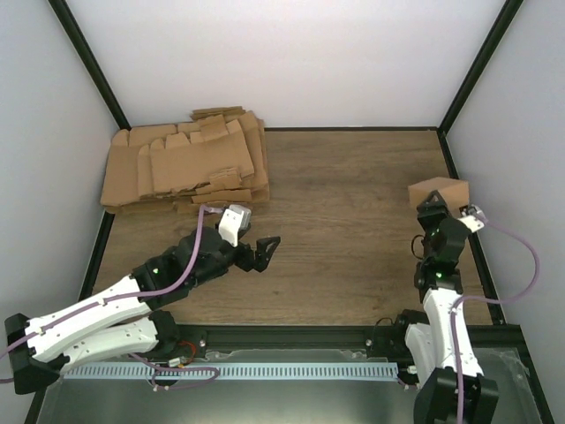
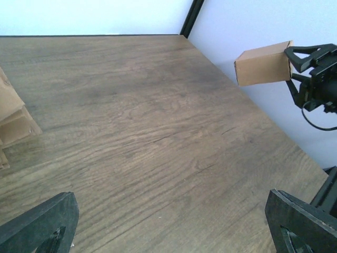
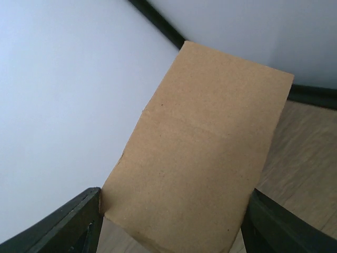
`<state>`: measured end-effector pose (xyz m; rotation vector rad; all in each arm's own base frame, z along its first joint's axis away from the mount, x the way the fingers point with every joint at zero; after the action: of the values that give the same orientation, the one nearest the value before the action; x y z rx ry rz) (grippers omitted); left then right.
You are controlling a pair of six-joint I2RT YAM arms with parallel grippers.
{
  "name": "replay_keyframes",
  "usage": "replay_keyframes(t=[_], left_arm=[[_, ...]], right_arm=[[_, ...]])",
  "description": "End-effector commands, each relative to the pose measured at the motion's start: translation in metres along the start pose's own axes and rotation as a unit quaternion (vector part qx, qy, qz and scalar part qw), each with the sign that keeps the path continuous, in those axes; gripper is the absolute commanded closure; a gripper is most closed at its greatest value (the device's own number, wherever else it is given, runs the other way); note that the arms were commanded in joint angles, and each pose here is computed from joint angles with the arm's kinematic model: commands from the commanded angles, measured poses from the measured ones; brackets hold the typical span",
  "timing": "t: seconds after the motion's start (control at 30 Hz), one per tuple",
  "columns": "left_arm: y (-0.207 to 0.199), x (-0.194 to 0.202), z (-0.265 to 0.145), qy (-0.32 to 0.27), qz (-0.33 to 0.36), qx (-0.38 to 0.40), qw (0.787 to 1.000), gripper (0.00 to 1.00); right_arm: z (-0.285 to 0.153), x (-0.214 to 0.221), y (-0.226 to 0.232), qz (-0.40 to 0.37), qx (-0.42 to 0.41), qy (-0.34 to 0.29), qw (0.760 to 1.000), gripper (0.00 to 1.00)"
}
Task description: Fold the paper box
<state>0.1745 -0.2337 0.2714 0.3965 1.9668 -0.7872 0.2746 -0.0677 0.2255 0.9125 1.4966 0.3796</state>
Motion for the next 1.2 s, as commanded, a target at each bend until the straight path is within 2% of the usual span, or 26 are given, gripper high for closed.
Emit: replay_keyframes(t=[0.0,0.03,0.07,0.1,0.13,0.17,0.2,0.33,0.43,0.53,0.67,0.73,0.8,0.87,0.9,0.97,1.0,1.07,1.17], left_arm=[[-0.005,0.002,-0.003,0.011,-0.01,0.022,1.0,0.0],[-0.006,0.002,-0.003,0.012,-0.009,0.024,1.0,0.0],[-0.006,0.002,-0.003,0.013,-0.008,0.024,1.0,0.0],[-0.006,0.002,-0.003,0.012,-0.007,0.023,1.0,0.0],[-0.005,0.002,-0.003,0.012,-0.007,0.023,1.0,0.0],[-0.005,0.002,-0.003,0.01,-0.008,0.023,1.0,0.0],[-0.005,0.002,-0.003,0.008,-0.01,0.023,1.0,0.0],[-0.006,0.005,0.0,0.006,-0.021,0.031,0.999,0.0],[-0.009,0.007,0.003,0.01,-0.023,0.038,0.999,0.0],[-0.01,0.006,0.003,0.01,-0.023,0.041,0.999,0.0],[-0.01,0.005,-0.001,0.009,-0.021,0.045,0.999,0.0],[-0.01,0.005,-0.002,0.012,-0.018,0.043,0.999,0.0],[-0.009,0.005,-0.004,0.014,-0.016,0.042,0.999,0.0],[-0.008,0.006,-0.005,0.017,-0.014,0.038,0.999,0.0],[-0.007,0.006,-0.006,0.018,-0.015,0.037,0.999,0.0],[-0.007,0.007,-0.005,0.017,-0.016,0.037,0.999,0.0],[-0.008,0.007,-0.005,0.017,-0.017,0.039,0.999,0.0],[-0.008,0.008,-0.003,0.017,-0.019,0.041,0.999,0.0],[-0.008,0.009,-0.001,0.015,-0.018,0.042,0.999,0.0]], right_arm=[[0.0,-0.031,-0.018,0.051,0.006,-0.115,0.992,0.51],[0.001,-0.027,-0.027,0.061,0.014,-0.113,0.992,0.51],[0.001,-0.022,-0.035,0.071,0.025,-0.113,0.991,0.46],[0.001,-0.017,-0.047,0.088,0.051,-0.111,0.989,0.25],[-0.001,-0.006,-0.07,0.119,0.113,-0.099,0.981,0.03],[-0.002,-0.003,-0.078,0.148,0.141,-0.096,0.974,0.01],[-0.006,0.004,-0.092,0.16,0.19,-0.082,0.965,0.0],[-0.01,0.008,-0.096,0.176,0.283,-0.031,0.942,0.0],[-0.016,0.021,-0.097,0.163,0.34,0.045,0.925,0.0],[-0.027,0.03,-0.091,0.148,0.344,0.1,0.922,0.0],[-0.038,0.024,-0.073,0.109,0.302,0.129,0.938,0.0],[-0.042,0.028,-0.07,0.09,0.296,0.153,0.939,0.0],[-0.039,0.043,-0.063,0.062,0.268,0.218,0.936,0.07],[-0.033,0.063,-0.057,0.011,0.228,0.305,0.924,0.26],[-0.034,0.075,-0.066,0.003,0.25,0.342,0.906,0.45],[-0.04,0.081,-0.086,-0.02,0.314,0.372,0.873,0.81],[-0.044,0.08,-0.095,-0.026,0.348,0.373,0.86,0.91],[-0.047,0.079,-0.098,-0.024,0.371,0.375,0.849,0.94],[-0.05,0.071,-0.106,0.003,0.404,0.325,0.855,0.99]])
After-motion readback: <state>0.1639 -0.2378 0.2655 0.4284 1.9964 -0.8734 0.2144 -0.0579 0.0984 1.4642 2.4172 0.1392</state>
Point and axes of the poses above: each gripper's point midway between its finger pads, its own z axis out along the fingers, its own y axis along the line the jaws close on, x = y × z, the point moved 3 cm from there along -z, back along the fingers, and after that the axes turned 1 degree about -z, right-handed, at the moved point
